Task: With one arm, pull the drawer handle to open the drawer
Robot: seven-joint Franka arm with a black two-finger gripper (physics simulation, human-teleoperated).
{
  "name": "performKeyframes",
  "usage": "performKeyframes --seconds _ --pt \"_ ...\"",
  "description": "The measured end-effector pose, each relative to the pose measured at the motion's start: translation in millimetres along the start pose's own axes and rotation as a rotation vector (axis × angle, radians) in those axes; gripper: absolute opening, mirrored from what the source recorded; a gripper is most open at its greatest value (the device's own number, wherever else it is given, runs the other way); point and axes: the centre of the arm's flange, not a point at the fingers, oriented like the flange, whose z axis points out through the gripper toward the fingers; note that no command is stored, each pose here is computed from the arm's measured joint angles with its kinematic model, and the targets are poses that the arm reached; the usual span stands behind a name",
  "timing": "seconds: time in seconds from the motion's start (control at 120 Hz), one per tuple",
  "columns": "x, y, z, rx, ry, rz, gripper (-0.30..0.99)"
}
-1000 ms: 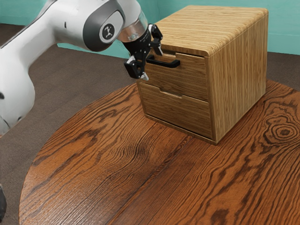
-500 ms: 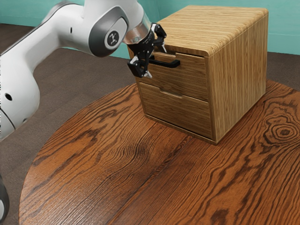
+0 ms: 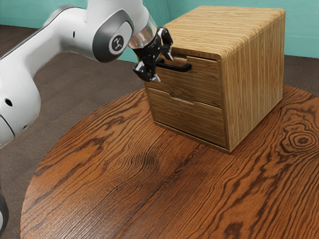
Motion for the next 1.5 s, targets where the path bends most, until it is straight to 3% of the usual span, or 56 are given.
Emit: performKeyframes --seconds 0.583,1.033,1.5 --pt "11.4 2.4 13.0 -0.016 0.006 -0.001 0.31" --pt "11.1 3.3 13.2 -0.027 0.006 0.001 -0.01" --pt "16.1 -42.7 -2.8 0.045 0.026 0.007 -0.07"
